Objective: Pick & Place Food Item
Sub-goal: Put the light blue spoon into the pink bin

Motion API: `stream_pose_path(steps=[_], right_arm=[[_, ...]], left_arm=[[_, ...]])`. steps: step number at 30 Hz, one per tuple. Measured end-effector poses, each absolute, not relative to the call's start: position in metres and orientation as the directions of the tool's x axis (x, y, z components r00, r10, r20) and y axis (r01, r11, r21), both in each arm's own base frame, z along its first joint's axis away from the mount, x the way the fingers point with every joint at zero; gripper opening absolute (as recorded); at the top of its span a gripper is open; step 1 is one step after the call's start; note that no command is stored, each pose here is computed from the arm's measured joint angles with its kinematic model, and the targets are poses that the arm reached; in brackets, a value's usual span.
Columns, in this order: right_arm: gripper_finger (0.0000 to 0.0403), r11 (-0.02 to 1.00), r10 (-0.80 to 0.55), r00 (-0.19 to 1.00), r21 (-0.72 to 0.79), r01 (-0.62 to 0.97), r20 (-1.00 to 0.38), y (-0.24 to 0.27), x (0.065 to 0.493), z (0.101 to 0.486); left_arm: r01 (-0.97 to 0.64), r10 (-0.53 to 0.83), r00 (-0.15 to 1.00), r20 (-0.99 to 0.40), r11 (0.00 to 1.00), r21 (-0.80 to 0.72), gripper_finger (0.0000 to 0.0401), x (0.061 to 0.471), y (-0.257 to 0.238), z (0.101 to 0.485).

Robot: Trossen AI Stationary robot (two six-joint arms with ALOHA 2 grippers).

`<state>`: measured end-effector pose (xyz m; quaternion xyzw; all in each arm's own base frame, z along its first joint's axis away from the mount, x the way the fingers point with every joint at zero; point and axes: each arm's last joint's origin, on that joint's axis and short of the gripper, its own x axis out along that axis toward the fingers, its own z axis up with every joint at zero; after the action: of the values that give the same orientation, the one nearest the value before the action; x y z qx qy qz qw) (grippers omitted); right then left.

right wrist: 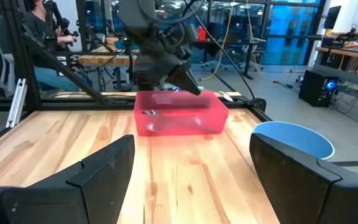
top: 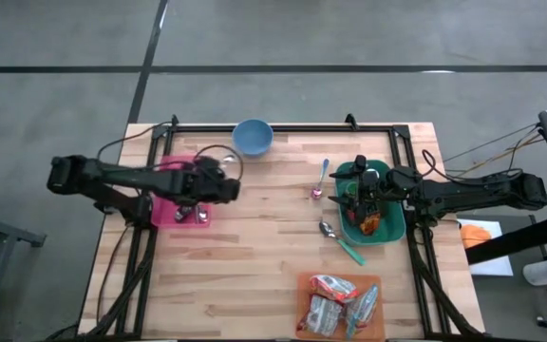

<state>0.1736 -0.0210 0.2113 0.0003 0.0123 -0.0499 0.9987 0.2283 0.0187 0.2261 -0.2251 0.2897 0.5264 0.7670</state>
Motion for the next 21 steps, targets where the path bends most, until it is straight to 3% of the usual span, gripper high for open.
stream_pose_path(steps=[11, 21], right_arm=[[0.0316, 0.995, -0.100, 0.995, -0.001, 0.100, -0.025, -0.021, 0.174, 0.211], [0.0316, 0.995, -0.100, 0.995, -0.001, 0.100, -0.025, -0.021, 0.174, 0.211]], left_arm=[[-0.997, 0.604, 0.081, -0.793, 0.043, -0.069, 0.0034, 0.170, 0.015, 0.180], [-1.000, 0.633, 0.023, -0.774, 0.006, -0.025, 0.0034, 0.150, 0.017, 0.147]])
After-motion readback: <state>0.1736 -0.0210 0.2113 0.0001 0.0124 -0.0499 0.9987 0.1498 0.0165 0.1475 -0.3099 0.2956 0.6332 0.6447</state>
